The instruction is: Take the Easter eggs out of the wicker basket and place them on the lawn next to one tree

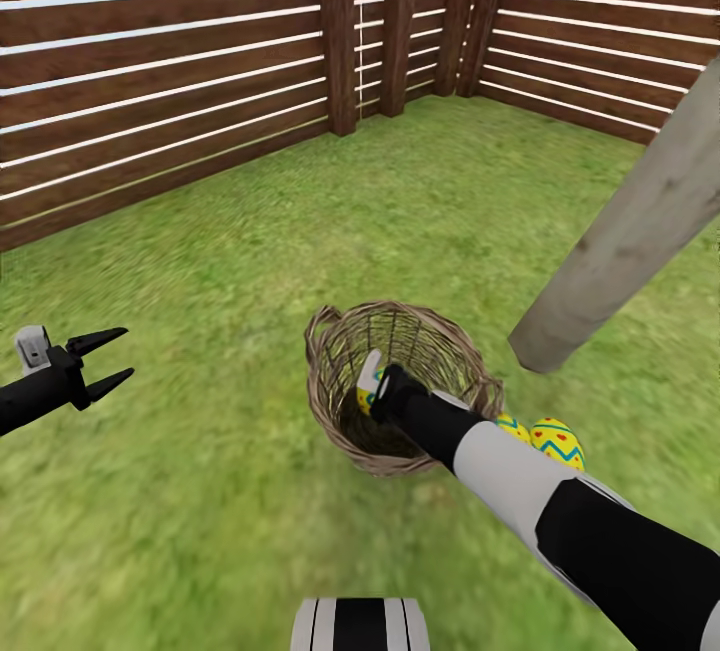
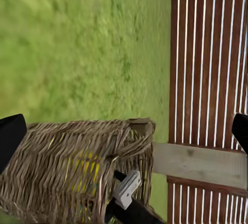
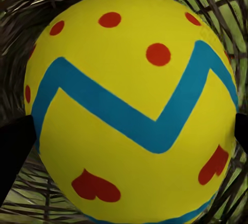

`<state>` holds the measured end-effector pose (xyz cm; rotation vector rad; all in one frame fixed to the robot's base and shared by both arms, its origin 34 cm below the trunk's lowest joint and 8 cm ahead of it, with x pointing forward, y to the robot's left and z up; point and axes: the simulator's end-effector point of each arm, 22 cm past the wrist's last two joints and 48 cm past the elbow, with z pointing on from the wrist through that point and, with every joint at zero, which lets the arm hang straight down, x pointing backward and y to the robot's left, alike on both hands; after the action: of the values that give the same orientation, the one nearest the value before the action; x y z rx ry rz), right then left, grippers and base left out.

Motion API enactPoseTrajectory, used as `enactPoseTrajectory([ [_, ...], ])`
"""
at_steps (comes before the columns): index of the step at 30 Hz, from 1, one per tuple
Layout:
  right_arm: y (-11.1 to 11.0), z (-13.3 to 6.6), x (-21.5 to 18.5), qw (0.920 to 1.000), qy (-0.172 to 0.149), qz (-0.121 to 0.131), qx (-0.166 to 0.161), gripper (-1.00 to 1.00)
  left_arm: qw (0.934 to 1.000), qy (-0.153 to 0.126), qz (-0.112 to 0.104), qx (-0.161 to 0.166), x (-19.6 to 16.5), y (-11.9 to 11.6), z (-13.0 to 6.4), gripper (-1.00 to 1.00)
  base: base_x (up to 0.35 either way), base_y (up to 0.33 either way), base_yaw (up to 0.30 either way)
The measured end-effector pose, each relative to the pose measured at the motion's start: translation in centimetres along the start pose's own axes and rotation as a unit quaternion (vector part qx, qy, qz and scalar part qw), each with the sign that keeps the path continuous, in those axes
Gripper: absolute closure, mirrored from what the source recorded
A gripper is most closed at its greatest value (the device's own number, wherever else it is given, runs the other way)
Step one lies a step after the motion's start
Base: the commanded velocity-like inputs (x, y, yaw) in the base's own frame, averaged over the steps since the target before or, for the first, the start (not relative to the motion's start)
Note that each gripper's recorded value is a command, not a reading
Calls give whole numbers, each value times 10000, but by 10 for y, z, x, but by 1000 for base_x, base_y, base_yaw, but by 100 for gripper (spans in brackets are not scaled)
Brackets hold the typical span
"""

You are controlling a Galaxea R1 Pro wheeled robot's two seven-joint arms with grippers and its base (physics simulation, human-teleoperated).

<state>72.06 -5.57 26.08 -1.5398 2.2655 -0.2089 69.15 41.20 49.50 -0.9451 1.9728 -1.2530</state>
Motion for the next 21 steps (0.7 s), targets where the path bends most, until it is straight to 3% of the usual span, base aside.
enactPoseTrajectory([
  [9,-30,-24,-9,9994,-188,5,286,100,9998,-55,92,154,-3,-22,-9,-100,-5,0,0],
  [13,-59,-39,-4,9982,-303,92,503,100,9997,-73,129,214,-3,-31,-12,-100,-181,0,0],
  [19,-71,-54,-7,9973,-355,108,626,100,9993,-105,189,314,-4,-45,-19,-100,-122,0,0],
  [21,-80,-60,-10,9965,-421,280,665,100,9991,-120,209,350,-5,-50,-21,-100,-6,0,0],
])
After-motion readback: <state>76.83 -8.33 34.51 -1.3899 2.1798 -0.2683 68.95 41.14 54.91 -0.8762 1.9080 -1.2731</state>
